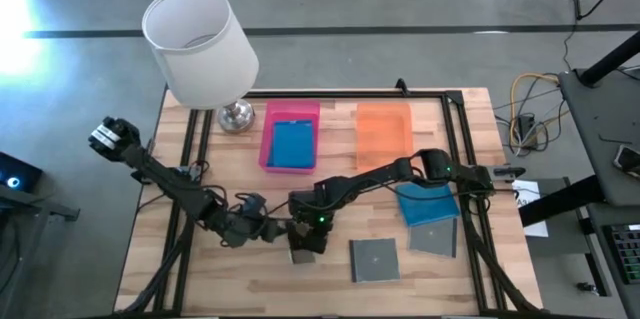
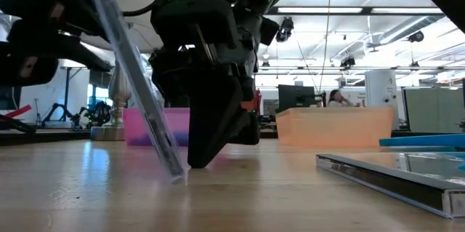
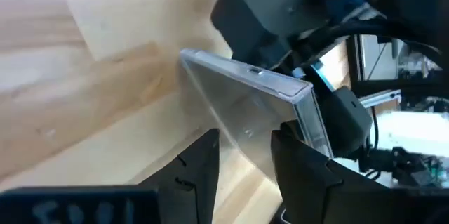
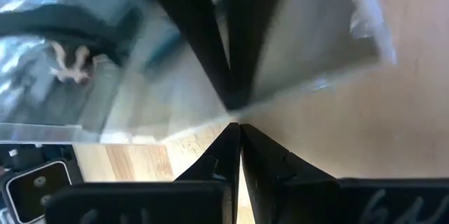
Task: Pick & place jewel cases by type
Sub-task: Put the left black cd case into the orange bin
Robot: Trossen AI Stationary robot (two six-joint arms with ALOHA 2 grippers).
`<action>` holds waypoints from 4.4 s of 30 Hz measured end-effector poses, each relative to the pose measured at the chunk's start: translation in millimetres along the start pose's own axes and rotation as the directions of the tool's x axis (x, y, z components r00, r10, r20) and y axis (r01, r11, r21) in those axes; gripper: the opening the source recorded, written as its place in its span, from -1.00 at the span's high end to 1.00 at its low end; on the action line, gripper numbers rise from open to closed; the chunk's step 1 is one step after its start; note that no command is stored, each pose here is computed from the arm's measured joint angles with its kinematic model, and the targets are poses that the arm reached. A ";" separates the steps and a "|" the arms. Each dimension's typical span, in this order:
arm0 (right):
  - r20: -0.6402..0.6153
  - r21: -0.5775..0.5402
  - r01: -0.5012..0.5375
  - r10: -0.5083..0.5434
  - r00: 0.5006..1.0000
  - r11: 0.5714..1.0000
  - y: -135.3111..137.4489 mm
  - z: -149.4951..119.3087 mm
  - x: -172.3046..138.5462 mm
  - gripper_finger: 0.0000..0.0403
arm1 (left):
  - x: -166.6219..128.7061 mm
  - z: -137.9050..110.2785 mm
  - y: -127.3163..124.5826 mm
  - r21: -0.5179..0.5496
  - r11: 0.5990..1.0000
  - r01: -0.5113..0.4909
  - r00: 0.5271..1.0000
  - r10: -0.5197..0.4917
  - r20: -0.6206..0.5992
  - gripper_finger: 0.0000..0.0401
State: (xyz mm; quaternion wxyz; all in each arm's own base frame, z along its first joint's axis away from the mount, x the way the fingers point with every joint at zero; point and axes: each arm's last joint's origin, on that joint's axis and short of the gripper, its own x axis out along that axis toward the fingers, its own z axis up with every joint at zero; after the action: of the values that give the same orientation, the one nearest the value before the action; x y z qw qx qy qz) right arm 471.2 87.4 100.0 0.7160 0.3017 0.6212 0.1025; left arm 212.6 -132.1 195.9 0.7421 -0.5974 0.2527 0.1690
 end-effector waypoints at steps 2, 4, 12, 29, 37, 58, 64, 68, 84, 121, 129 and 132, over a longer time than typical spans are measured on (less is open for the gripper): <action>0.006 0.001 0.001 -0.001 1.000 1.000 0.0 0.6 -0.2 0.94 | -0.8 -2.1 0.4 -0.031 1.000 0.003 1.000 -0.003 0.003 0.44; 0.010 0.007 0.001 -0.001 1.000 1.000 -0.1 1.2 -0.5 0.94 | -2.6 -3.8 0.1 -0.072 0.997 0.014 1.000 -0.013 0.021 0.44; 0.029 0.019 -0.011 0.010 1.000 1.000 0.6 3.3 -0.4 0.94 | -12.9 -6.2 -1.8 -0.205 0.975 0.085 0.990 -0.059 0.127 0.28; 0.045 0.010 -0.018 0.018 0.999 1.000 0.7 5.3 -0.3 0.94 | -11.6 -6.4 -4.1 -0.257 0.956 0.142 0.976 -0.092 0.198 0.10; 0.047 0.011 -0.019 0.018 0.999 1.000 0.1 5.9 -0.8 0.94 | -11.1 -7.8 -5.6 -0.278 0.951 0.136 0.981 -0.090 0.172 0.10; 0.070 0.011 -0.024 0.023 0.997 1.000 -0.5 8.7 -1.8 0.94 | 6.4 -26.5 -7.8 -0.230 0.972 -0.041 0.999 0.040 -0.012 0.40; 0.056 0.042 -0.015 0.012 0.998 0.999 -3.0 6.3 -0.2 0.94 | -3.0 -30.3 -9.2 -0.208 0.973 -0.102 0.995 0.099 -0.021 0.65; 0.070 0.080 0.023 -0.028 0.997 0.997 -6.5 3.8 2.2 0.94 | -6.1 -34.1 -8.4 -0.189 0.975 -0.116 0.993 0.112 -0.030 0.77; 0.230 0.205 0.393 -0.435 0.871 0.896 -3.1 -23.9 -61.2 0.93 | -20.5 -45.2 7.5 -0.162 0.973 -0.165 0.985 0.170 0.017 0.90; 0.913 0.056 -0.165 0.016 0.408 0.985 -3.6 -240.8 -238.0 0.94 | 6.0 189.0 -56.5 0.168 0.961 0.219 0.902 -0.265 0.342 0.90; 0.927 0.061 -0.141 -0.003 0.374 0.988 -3.4 -243.3 -243.5 0.94 | 69.7 226.3 -86.9 0.209 0.958 0.198 0.933 -0.250 0.260 0.90; 0.928 0.063 -0.140 -0.006 0.373 0.988 -3.5 -243.2 -243.3 0.94 | 93.2 243.5 -95.7 0.219 0.958 0.183 0.935 -0.239 0.264 0.90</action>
State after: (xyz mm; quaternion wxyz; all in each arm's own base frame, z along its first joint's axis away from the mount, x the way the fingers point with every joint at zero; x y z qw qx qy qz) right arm 188.6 31.8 288.2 0.9143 0.3785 0.1078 -0.0953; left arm 383.6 77.8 257.4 0.8385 -0.5163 0.0913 0.1481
